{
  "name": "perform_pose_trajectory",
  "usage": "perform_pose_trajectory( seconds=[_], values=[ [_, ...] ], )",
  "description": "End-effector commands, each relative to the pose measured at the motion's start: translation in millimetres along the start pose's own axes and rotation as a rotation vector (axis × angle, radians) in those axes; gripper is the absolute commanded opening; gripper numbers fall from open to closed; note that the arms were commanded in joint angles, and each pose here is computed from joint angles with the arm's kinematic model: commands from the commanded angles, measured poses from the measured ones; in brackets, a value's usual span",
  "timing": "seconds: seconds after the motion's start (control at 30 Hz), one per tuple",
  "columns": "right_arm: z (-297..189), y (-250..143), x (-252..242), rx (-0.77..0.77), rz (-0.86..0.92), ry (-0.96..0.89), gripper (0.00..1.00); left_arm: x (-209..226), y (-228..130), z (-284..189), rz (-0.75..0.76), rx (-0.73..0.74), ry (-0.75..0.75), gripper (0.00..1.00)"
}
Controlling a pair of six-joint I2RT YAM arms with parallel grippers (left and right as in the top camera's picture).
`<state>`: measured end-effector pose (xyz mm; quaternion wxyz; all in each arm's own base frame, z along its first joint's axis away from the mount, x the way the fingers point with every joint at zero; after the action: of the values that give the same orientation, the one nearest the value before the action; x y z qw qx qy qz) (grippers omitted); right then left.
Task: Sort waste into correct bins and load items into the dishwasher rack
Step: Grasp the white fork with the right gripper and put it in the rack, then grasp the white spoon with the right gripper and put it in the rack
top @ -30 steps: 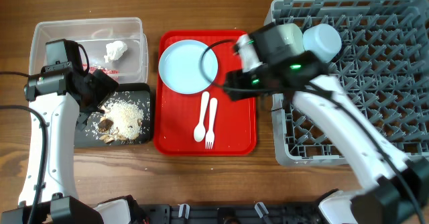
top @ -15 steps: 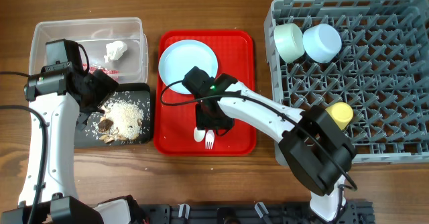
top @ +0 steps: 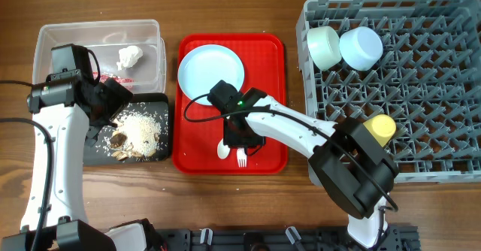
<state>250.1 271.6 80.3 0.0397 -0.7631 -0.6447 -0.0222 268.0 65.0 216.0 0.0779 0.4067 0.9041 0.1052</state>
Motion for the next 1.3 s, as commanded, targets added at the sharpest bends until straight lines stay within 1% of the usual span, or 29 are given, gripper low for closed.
perform_pose_trajectory(
  seconds=[0.0,0.03,0.17,0.2,0.27,0.37,0.43,0.5,0.53,0.63,0.7,0.77,0.83,0.87,0.93,0.97,1.0,1.03,1.07,1.13,1.27],
  values=[
    [7,4,-5,-0.006,0.010,-0.026,0.08,1,0,-6,-0.014,-0.013,-0.012,1.00],
    [7,4,-6,-0.005,0.012,-0.026,0.04,1,0,-6,-0.014,-0.013,-0.012,1.00],
    [1,6,-5,-0.016,-0.045,-0.011,0.04,1,0,-6,-0.014,-0.013,-0.012,1.00],
    [-9,7,-6,-0.038,-0.070,0.000,0.04,1,0,-6,-0.014,-0.013,-0.012,1.00],
    [-46,14,-16,-0.111,-0.072,0.022,0.04,1,0,-6,-0.014,-0.014,-0.012,1.00],
    [-98,27,-42,-0.208,-0.087,0.064,0.04,1,0,-6,-0.014,-0.014,-0.012,1.00],
    [-130,40,-78,-0.285,-0.043,0.033,0.04,1,0,-6,-0.014,-0.014,-0.012,1.00],
    [-147,52,-116,-0.304,0.012,-0.014,0.04,1,0,-6,-0.014,-0.014,-0.012,1.00],
    [-149,57,-133,-0.283,0.018,-0.038,0.04,1,1,-6,-0.014,-0.014,-0.012,1.00],
    [-146,61,-159,-0.229,0.036,-0.083,0.04,1,1,-6,-0.014,-0.014,-0.012,1.00],
    [-141,66,-171,-0.229,0.061,-0.104,0.04,1,0,-6,-0.014,-0.014,-0.012,1.00],
    [-127,65,-179,-0.217,0.077,-0.116,0.04,1,0,-6,-0.014,-0.014,-0.012,1.00],
    [-110,63,-182,-0.210,0.049,-0.124,0.04,1,0,-6,-0.014,-0.014,-0.012,1.00],
    [-102,65,-184,-0.233,0.047,-0.135,0.09,1,0,-6,-0.014,-0.014,-0.012,1.00],
    [-102,71,-183,-0.276,0.049,-0.130,0.15,1,0,-6,-0.014,-0.014,-0.012,1.00],
    [-102,72,-184,-0.285,0.051,-0.142,0.22,1,0,-6,-0.014,-0.014,-0.012,1.00],
    [-103,73,-185,-0.294,0.053,-0.160,0.39,1,0,-6,-0.014,-0.013,-0.012,1.00],
    [-103,73,-186,-0.299,0.053,-0.169,0.43,1,0,-6,-0.014,-0.014,-0.012,1.00],
    [-104,74,-188,-0.307,0.055,-0.184,0.46,1,0,-6,-0.014,-0.014,-0.012,1.00],
    [-106,74,-187,-0.312,0.056,-0.185,0.46,1,0,-6,-0.014,-0.014,-0.012,1.00],
    [-126,85,-180,-0.364,0.041,-0.159,0.47,1,0,-6,-0.014,-0.014,-0.012,1.00]
  ],
)
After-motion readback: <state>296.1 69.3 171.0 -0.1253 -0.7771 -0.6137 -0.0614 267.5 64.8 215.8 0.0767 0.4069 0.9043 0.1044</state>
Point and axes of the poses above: each gripper's point midway between its finger pads, its own z axis out along the fingers, its own x axis along the line the jaws close on, y = z × x, the point moved 8 cm from there along -z, back along the fingers, and after that the axes turned 11 degrees about z, right-handed, at the moved point
